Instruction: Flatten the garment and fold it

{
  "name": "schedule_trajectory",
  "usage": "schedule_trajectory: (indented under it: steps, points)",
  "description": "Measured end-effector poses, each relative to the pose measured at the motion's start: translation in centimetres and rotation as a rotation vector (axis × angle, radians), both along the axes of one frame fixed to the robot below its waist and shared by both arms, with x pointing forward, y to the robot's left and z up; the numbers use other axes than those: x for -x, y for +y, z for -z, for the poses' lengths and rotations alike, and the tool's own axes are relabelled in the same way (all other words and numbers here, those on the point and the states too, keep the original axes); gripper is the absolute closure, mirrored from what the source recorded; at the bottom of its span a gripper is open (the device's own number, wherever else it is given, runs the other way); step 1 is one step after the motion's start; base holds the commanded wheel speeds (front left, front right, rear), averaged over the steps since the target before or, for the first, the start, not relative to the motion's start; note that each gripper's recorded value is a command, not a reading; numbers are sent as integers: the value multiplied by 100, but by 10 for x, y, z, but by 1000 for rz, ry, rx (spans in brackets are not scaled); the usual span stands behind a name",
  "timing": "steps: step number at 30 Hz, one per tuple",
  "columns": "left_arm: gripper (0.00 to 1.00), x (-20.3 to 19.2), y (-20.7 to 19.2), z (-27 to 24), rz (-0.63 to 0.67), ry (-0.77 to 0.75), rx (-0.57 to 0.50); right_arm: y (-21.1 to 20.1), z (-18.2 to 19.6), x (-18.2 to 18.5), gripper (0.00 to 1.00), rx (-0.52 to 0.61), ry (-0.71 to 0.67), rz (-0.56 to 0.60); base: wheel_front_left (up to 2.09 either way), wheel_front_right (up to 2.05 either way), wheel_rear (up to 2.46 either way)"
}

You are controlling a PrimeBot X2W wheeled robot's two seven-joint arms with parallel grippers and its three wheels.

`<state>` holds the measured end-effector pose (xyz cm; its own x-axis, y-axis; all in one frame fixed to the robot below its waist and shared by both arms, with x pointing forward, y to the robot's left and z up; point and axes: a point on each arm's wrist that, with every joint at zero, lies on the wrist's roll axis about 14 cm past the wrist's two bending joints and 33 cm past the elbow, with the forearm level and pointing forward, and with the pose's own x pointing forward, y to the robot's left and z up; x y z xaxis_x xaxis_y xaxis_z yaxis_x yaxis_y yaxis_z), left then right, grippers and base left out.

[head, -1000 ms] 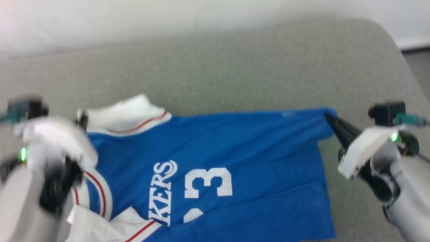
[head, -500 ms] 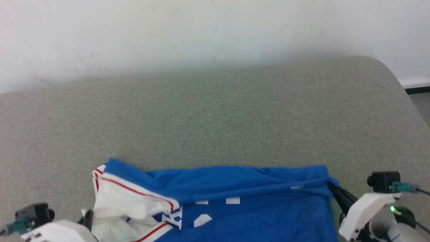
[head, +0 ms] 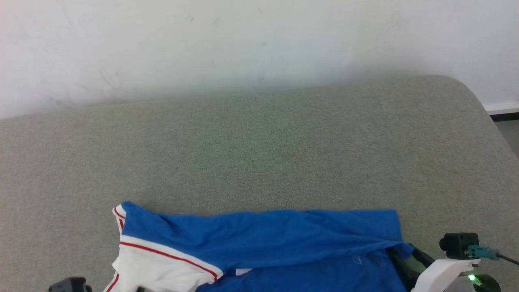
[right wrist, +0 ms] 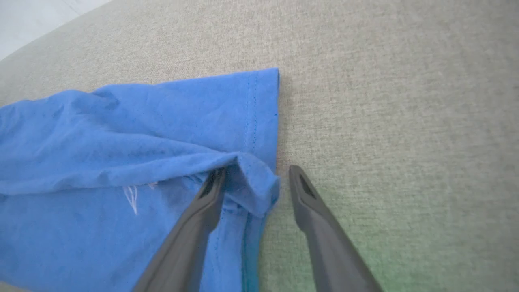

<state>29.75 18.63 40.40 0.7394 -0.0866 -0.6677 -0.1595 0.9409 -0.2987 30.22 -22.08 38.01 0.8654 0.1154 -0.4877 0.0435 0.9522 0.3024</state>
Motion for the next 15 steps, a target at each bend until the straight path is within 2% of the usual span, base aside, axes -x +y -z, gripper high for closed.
schedule_trajectory:
  steps: [5, 9, 12, 15]
  points:
    - [0, -34, -2, -31, 3, -213, -81, 0, -37, -15, 0, 7, -142, 4, 0, 0, 0]
    - [0, -58, -16, -62, 19, -392, -86, -1, -65, -26, 0, 15, -210, 3, 0, 0, 0]
    - [0, -68, -22, -83, 27, -518, -98, -9, -70, -28, 0, 31, -183, 3, 0, 0, 0]
    - [0, -72, -30, -98, 26, -629, -73, -18, -57, -25, 0, 49, -76, -7, 0, 0, 0]
